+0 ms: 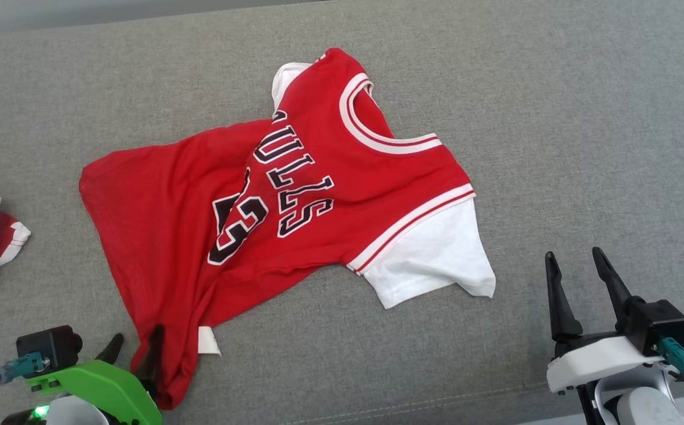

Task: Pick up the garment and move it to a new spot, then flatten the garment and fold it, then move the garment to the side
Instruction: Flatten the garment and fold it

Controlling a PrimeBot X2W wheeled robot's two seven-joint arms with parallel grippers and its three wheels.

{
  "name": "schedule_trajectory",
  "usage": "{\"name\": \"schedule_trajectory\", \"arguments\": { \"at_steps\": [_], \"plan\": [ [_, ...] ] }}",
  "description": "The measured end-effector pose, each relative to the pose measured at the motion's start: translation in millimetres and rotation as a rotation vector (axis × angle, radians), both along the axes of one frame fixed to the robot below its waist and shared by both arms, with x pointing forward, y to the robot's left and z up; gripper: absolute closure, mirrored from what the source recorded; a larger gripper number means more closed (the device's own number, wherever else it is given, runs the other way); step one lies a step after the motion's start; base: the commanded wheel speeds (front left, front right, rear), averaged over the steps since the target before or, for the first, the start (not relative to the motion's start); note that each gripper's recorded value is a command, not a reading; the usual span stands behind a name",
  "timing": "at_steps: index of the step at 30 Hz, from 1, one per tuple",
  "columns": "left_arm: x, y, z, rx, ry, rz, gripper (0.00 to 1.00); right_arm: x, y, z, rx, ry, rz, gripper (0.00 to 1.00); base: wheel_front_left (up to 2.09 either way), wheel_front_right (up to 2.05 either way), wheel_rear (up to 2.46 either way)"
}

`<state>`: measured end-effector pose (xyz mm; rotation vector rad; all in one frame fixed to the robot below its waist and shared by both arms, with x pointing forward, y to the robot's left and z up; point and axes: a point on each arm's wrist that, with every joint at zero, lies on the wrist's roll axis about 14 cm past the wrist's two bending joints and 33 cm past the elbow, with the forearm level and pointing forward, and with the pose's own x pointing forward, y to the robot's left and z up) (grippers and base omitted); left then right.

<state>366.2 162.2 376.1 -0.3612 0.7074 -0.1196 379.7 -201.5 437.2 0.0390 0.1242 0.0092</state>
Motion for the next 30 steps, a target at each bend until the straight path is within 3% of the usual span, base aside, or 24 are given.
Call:
{"name": "schedule_trajectory", "arguments": {
  "at_steps": [6,7,8,16,22,26,30],
  "plan": [
    [-6,1,-13,-0.004,0.059,-0.013,0.00,-4,-6,1,-0.003,-0.001,-0.020,0.00,0.00,0.00,0.00],
    [-6,-3,-13,-0.032,0.064,-0.011,0.68,-4,-6,1,-0.003,-0.001,-0.021,0.00,0.00,0.00,0.00],
    [-4,-6,-12,-0.053,0.058,-0.007,1.00,-4,-6,1,-0.003,-0.001,-0.021,0.00,0.00,0.00,0.00],
    [25,-6,11,-0.047,-0.080,0.004,1.00,-6,-5,7,0.000,-0.018,-0.019,0.00,0.00,0.00,0.00],
    [64,11,66,-0.011,-0.344,0.050,1.00,-10,-6,11,0.001,-0.029,-0.023,0.00,0.00,0.00,0.00],
    [74,2,101,-0.052,-0.482,0.027,1.00,-10,-7,14,0.000,-0.036,-0.027,0.00,0.00,0.00,0.00],
    [61,8,71,-0.051,-0.360,0.037,1.00,-12,-6,13,0.002,-0.033,-0.026,0.00,0.00,0.00,0.00]
  ]
}}
